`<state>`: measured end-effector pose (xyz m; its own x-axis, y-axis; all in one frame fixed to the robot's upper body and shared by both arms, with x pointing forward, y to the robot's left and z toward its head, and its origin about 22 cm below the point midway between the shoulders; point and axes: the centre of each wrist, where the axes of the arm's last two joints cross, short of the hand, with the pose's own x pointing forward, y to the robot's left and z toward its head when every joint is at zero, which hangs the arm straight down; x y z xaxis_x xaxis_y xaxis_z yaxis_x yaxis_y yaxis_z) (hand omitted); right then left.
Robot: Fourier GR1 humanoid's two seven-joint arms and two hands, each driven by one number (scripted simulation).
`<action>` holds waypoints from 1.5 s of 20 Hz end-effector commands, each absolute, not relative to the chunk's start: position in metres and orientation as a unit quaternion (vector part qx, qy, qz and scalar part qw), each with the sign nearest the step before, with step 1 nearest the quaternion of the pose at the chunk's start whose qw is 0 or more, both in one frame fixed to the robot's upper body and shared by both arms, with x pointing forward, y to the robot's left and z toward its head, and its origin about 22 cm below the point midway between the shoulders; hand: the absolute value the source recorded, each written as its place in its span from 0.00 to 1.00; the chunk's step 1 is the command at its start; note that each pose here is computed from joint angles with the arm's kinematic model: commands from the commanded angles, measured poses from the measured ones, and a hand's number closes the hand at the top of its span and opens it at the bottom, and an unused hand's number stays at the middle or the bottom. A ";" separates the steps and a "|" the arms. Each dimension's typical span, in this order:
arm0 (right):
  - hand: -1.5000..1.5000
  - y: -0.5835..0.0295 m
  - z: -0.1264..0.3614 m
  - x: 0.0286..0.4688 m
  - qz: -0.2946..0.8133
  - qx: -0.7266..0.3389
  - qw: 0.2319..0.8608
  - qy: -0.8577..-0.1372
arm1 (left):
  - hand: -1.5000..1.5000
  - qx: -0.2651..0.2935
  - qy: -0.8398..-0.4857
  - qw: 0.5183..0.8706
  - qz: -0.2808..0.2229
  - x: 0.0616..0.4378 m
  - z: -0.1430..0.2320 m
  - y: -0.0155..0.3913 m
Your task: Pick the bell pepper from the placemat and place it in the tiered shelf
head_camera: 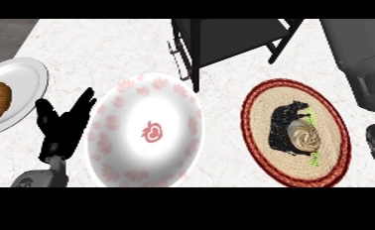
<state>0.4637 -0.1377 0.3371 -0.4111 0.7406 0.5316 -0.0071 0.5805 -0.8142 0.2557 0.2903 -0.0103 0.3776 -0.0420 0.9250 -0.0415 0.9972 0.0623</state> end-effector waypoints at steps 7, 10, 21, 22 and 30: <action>0.00 -0.136 0.343 0.467 0.278 -0.186 0.552 -0.764 | 0.50 0.043 -0.535 0.844 0.010 0.255 -0.023 0.278; 0.00 -0.133 0.357 0.465 0.236 -0.159 0.571 -0.770 | 0.50 0.038 -0.532 0.846 0.012 0.242 -0.018 0.279; 0.00 -0.180 0.385 0.464 0.073 -0.080 0.599 -0.793 | 0.50 0.042 -0.534 0.844 0.008 0.261 -0.014 0.290; 0.00 -0.194 0.376 0.466 0.046 -0.091 0.596 -0.797 | 0.50 0.032 -0.536 0.844 0.011 0.248 -0.021 0.282; 0.00 -0.276 0.395 0.453 -0.074 -0.158 0.600 -0.781 | 0.50 0.032 -0.536 0.843 0.011 0.250 -0.030 0.281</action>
<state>0.4600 -0.2450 0.3876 -0.2509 0.2125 0.9444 0.2453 0.9577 -0.1503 0.2556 0.2837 -0.0107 0.3707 -0.0321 0.9282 -0.0475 0.9974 0.0535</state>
